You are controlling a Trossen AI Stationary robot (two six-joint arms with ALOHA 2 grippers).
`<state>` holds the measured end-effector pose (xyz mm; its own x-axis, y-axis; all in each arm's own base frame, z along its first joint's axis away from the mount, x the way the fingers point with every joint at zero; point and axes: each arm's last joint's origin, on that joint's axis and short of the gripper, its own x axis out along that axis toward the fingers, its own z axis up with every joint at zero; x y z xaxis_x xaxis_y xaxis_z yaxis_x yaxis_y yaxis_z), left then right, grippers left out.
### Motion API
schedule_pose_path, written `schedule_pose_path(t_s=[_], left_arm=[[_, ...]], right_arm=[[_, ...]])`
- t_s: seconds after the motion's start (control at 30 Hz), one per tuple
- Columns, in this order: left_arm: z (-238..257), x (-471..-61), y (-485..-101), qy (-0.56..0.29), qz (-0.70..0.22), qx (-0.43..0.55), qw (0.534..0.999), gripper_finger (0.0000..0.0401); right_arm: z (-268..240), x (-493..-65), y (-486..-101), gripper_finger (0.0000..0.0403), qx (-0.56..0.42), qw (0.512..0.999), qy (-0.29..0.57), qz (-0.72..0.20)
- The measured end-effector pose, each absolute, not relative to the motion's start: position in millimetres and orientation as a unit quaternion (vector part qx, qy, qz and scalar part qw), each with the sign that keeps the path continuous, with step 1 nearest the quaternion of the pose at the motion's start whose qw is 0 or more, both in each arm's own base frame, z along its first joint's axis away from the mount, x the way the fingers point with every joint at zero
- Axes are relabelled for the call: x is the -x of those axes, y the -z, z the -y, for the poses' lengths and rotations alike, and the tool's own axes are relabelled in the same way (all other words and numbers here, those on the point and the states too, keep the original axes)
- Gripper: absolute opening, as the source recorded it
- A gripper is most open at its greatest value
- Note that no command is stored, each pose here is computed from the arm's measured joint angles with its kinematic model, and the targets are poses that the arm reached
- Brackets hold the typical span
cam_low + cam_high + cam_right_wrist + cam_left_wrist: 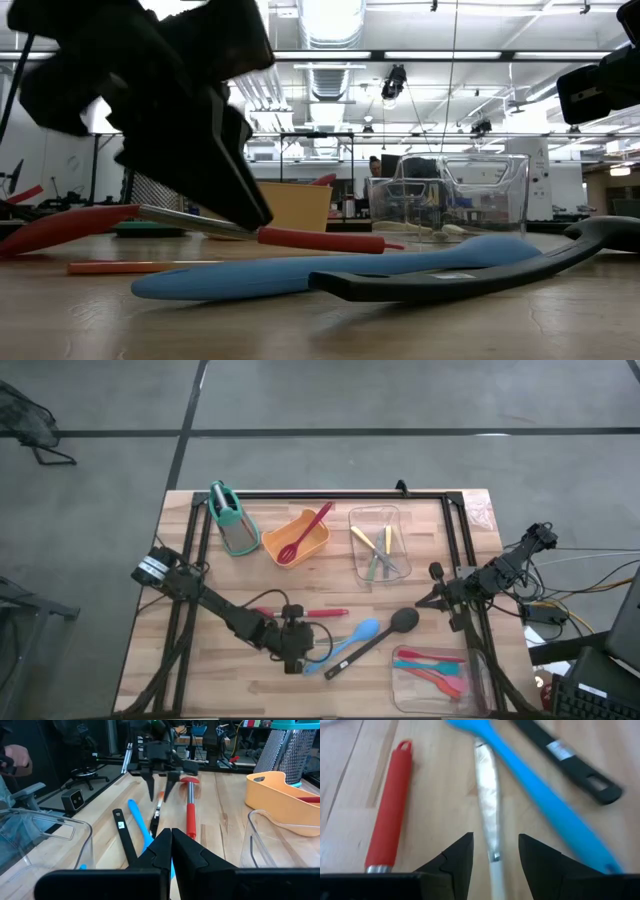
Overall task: Pick & Place Kitchen Items
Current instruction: Put the orange kitchen knife into the top transparent bin
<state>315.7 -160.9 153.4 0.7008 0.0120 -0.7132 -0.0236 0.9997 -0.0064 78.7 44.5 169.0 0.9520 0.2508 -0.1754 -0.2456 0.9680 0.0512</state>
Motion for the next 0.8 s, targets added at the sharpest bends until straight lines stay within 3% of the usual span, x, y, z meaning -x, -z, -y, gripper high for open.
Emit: schedule_pose_path(t_s=[0.27,0.8], left_arm=[[141.9,-304.8,-130.3,-0.019,-0.414,0.039,0.909,0.0163],[153.2,-300.7,-127.5,0.028,-0.336,0.094,0.937,0.0163]], right_arm=[[-44.6,-78.7,-169.0,0.0008,-0.014,0.988,-0.126,-0.091],[-44.5,-78.7,-169.0,0.0008,-0.014,0.988,-0.126,-0.091]])
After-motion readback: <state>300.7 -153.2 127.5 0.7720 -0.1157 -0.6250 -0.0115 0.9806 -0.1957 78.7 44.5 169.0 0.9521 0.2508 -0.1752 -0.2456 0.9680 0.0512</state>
